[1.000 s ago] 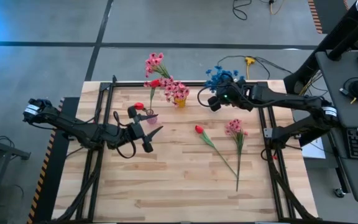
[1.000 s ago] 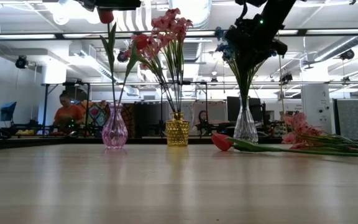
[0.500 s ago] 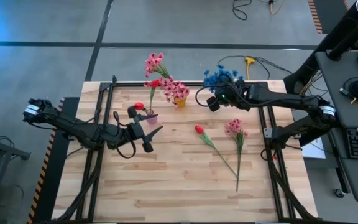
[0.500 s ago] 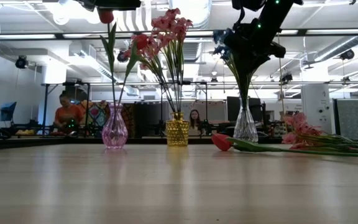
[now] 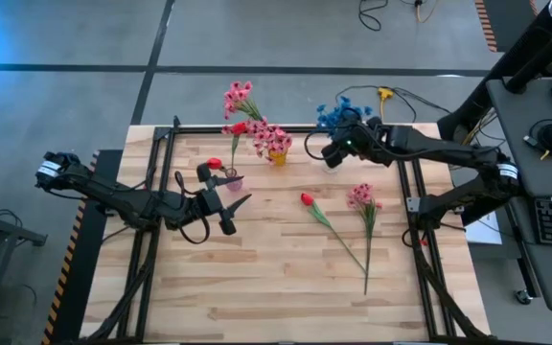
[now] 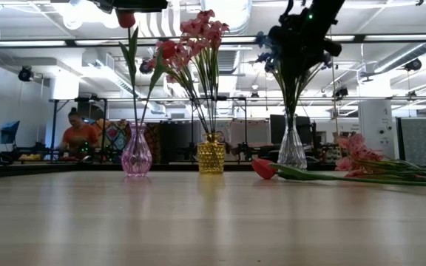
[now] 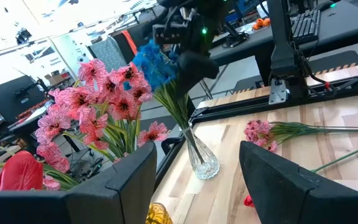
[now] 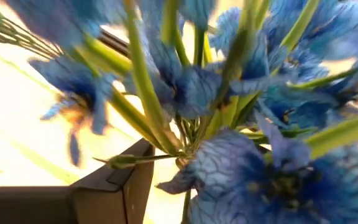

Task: Sort flowers into vase by color
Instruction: Put the blue flowers into the transparent vase

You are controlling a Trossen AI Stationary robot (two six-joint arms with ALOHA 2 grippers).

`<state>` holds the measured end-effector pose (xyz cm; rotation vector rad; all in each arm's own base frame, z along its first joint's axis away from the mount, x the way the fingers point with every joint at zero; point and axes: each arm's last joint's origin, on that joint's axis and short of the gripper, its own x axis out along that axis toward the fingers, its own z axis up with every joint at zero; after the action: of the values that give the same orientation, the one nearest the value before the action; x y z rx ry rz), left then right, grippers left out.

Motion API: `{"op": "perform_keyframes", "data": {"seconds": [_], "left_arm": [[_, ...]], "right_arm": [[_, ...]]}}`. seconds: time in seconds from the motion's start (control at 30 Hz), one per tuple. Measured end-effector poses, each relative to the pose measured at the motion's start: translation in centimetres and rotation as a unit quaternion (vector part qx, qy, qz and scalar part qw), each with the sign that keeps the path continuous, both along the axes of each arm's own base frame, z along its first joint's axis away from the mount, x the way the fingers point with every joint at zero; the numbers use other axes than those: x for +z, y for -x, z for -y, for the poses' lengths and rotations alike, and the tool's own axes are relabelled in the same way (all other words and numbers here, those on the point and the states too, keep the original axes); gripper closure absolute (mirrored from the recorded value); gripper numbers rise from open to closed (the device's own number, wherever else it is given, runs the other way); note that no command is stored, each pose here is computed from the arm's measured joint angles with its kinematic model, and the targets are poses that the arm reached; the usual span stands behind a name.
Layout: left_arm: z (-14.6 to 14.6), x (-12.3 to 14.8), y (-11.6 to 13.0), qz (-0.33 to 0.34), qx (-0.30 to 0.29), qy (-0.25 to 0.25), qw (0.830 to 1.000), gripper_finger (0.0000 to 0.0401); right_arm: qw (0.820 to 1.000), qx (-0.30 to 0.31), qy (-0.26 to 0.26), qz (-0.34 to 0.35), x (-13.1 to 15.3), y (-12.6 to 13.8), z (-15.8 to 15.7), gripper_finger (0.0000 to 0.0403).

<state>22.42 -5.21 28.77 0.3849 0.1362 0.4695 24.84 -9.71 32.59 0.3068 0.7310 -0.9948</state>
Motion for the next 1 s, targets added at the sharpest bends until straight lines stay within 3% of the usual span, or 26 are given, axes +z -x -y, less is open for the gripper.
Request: {"op": "perform_keyframes", "data": {"seconds": [0.73, 1.0], "left_arm": [[0.0, 0.0, 0.0, 0.000, 0.000, 0.000, 1.000, 0.0189], [0.0, 0.0, 0.0, 0.000, 0.000, 0.000, 1.000, 0.0189]], "right_arm": [[0.999, 0.008, -0.027, 0.015, 4.8, 1.1, -0.6, 0.0192], [0.997, 0.037, -0.054, 0.047, 6.7, 1.3, -1.0, 0.0193]]}}
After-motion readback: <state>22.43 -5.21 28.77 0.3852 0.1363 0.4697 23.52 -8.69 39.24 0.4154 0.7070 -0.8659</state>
